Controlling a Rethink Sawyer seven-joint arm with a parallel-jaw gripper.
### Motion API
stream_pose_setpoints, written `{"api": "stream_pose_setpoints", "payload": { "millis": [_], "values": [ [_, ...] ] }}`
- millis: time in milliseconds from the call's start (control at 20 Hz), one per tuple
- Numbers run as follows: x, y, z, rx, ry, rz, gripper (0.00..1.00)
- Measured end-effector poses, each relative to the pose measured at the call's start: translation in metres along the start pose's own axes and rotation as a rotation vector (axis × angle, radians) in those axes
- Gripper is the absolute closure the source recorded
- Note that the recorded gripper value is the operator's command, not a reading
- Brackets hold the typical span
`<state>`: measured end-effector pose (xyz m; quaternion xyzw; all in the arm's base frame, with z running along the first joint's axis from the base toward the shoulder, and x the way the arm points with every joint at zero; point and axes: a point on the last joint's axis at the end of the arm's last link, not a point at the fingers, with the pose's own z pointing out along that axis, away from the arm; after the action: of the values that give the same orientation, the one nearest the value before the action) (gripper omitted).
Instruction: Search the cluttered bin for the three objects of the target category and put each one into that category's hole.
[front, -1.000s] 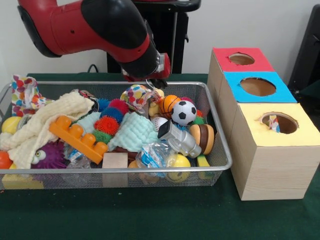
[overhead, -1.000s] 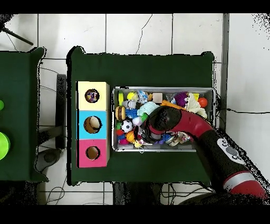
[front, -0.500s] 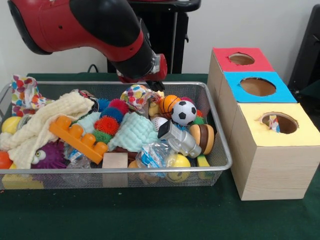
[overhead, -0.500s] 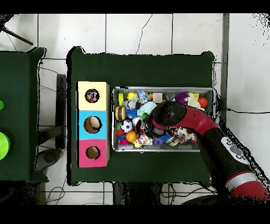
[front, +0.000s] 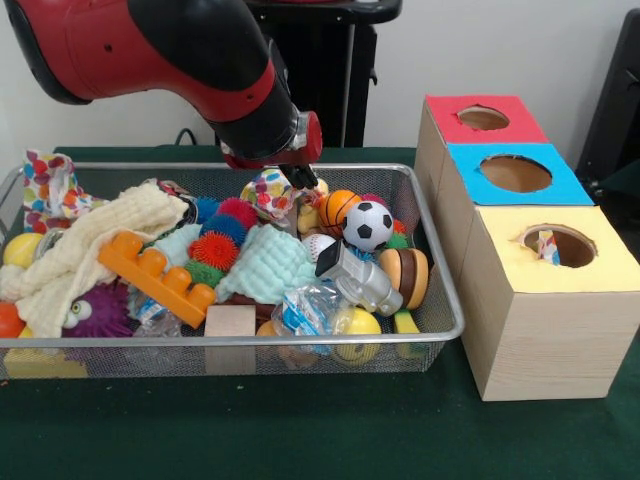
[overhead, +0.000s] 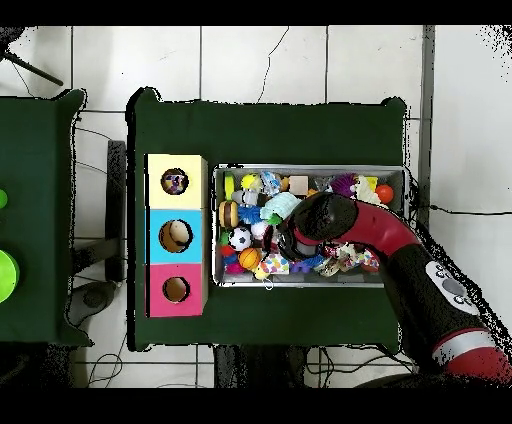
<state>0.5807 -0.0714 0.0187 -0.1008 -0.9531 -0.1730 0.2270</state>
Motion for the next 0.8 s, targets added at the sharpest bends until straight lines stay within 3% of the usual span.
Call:
{"api": "stream_pose_setpoints", "payload": {
  "millis": [350,650,700,800],
  "values": [
    [-0.005,0.0,-0.0084,-0.006,-0.015,0.009,1.0],
    [-0.0071,0.0009,-0.0104,-0.028,0.01,0.023,1.0],
    [-0.0074,0.0009,-0.0104,-0.031,0.016,0.025,0.0],
    [-0.0089,0.0012,-0.0099,-0.043,0.026,0.031,0.0]
  ]
}}
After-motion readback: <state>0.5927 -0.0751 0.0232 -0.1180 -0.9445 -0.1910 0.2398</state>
